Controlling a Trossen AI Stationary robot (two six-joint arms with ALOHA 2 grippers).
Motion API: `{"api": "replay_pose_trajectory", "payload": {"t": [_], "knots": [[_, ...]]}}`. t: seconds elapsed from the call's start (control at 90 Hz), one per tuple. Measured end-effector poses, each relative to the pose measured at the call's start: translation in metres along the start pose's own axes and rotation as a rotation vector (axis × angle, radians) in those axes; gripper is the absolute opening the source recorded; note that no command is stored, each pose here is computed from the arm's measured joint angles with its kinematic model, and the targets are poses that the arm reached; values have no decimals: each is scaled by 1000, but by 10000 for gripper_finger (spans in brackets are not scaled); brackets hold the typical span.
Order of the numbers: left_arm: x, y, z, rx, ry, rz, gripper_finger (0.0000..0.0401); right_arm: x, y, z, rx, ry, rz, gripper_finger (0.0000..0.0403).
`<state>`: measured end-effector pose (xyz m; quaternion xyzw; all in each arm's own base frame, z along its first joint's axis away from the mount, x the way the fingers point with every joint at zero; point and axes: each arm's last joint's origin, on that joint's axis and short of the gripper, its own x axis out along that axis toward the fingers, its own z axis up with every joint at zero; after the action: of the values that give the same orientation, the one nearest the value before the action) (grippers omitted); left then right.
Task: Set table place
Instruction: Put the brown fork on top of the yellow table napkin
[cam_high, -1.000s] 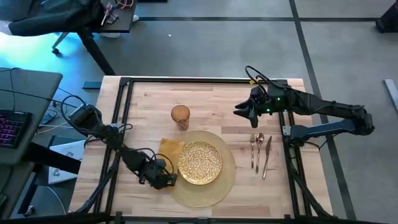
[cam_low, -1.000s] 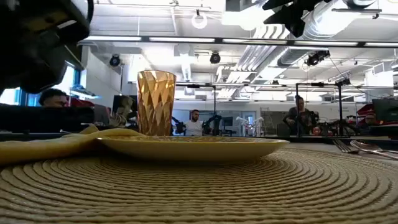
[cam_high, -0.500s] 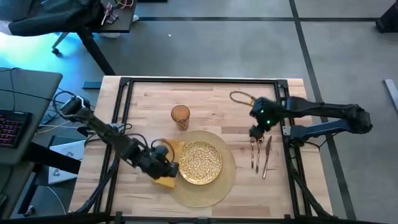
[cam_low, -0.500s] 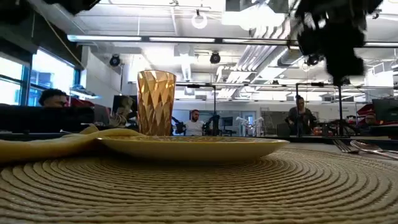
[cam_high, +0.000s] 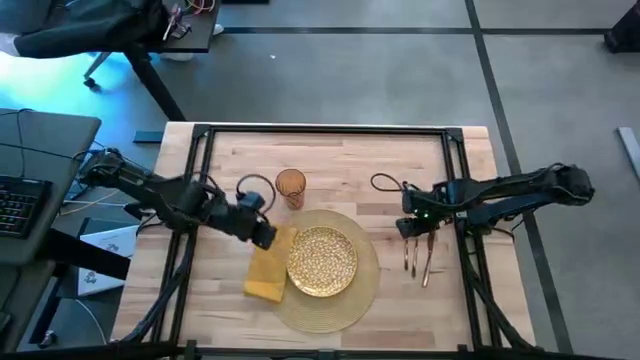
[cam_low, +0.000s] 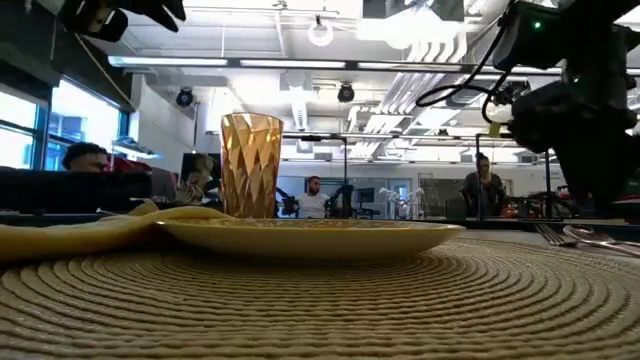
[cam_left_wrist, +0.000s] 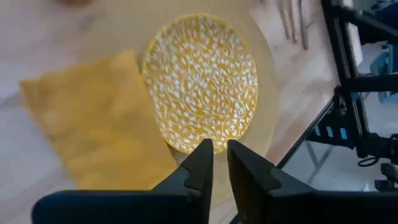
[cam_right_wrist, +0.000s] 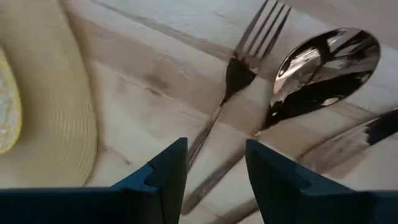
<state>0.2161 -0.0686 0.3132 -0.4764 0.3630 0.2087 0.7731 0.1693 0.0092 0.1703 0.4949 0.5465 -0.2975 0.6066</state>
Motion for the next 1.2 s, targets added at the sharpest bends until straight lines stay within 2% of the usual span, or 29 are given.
{"api": "replay_pose_trajectory", "payload": {"t": [0.244, 0.444, 0.556, 0.656, 0.778, 0.833, 0.967, 1.2], "knots": [[-28, 10, 12, 89, -54, -67, 75, 31, 12, -5, 85, 6, -104, 144], [-40, 17, 11, 140, -48, -64, 78, 46, 15, -4, 117, 16, -157, 141], [-43, 20, 11, 148, -25, -60, 78, 50, 15, -3, 128, 13, -173, 122], [-45, 21, 10, 185, -7, -67, 78, 50, 16, -3, 148, 3, -170, 87], [-46, 21, 10, 218, 1, -76, 78, 52, 19, -2, 148, -8, -140, 24], [-46, 21, 10, 233, 0, -75, 78, 52, 20, -1, 146, -9, -125, 9], [-47, 22, 10, 259, 3, -77, 78, 42, 32, -1, 150, -16, -111, 2], [-47, 24, 9, 324, 8, -52, 78, -3, 89, -2, 101, -87, 55, 0]]}}
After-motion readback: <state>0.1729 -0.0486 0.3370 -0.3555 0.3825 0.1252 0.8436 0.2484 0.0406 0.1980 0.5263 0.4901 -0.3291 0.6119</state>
